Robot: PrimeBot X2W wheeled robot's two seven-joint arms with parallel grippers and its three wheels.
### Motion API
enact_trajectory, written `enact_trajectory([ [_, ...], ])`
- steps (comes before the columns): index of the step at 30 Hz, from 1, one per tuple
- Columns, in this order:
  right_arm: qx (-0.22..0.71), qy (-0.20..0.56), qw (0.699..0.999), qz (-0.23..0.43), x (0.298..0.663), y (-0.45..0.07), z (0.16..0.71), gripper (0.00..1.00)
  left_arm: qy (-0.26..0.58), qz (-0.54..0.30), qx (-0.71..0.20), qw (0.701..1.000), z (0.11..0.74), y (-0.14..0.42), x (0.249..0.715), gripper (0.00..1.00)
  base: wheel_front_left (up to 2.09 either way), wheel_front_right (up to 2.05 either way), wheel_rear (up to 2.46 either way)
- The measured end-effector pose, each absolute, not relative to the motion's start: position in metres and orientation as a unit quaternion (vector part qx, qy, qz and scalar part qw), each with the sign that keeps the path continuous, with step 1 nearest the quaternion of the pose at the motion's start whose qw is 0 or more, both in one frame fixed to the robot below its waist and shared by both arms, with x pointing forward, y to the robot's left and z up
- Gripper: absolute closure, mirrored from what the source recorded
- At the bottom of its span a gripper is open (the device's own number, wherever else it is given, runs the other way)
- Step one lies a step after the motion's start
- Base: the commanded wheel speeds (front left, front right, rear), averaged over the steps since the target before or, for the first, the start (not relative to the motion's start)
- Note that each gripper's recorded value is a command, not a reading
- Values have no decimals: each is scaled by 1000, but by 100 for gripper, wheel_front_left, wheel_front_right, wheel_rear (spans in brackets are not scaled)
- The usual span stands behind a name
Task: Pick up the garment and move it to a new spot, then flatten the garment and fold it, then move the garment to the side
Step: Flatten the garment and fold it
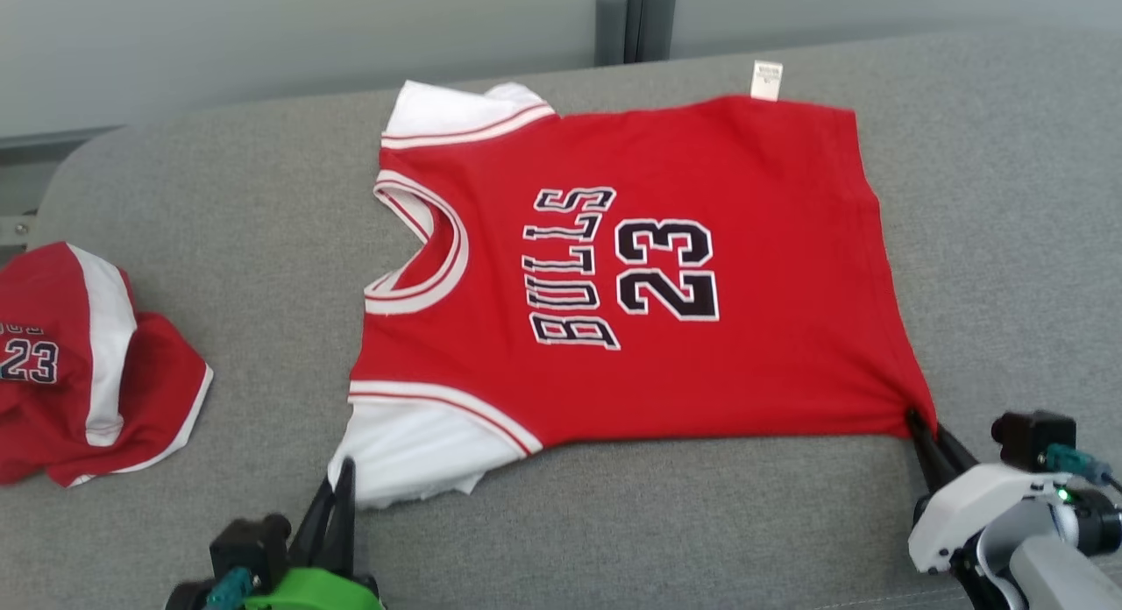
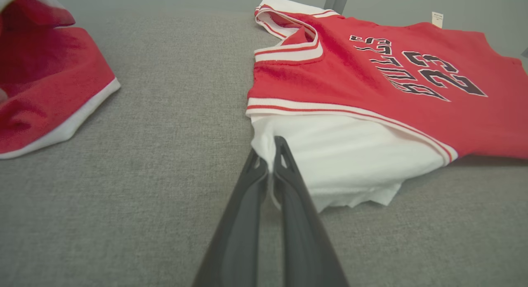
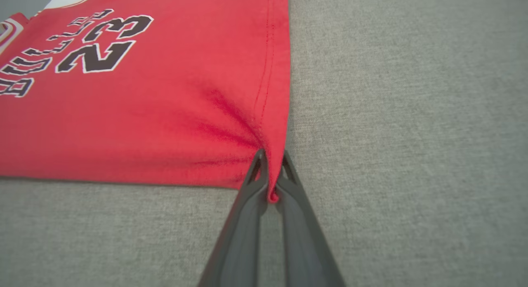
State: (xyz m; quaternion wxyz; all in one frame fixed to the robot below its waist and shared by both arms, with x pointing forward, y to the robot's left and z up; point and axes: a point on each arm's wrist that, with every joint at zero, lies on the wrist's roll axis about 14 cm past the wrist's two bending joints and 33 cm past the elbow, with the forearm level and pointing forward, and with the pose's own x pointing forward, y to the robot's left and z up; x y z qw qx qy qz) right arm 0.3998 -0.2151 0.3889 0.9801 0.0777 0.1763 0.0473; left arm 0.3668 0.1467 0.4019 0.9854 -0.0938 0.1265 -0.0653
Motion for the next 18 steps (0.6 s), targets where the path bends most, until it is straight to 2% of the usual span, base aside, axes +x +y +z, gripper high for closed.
enact_trajectory([
  [5,86,176,980,39,370,-219,392,100,136,-55,-105,983,398,148,327,100,0,0,0],
  [18,98,167,981,29,324,-222,395,100,137,-37,-115,983,395,156,276,100,0,0,0],
])
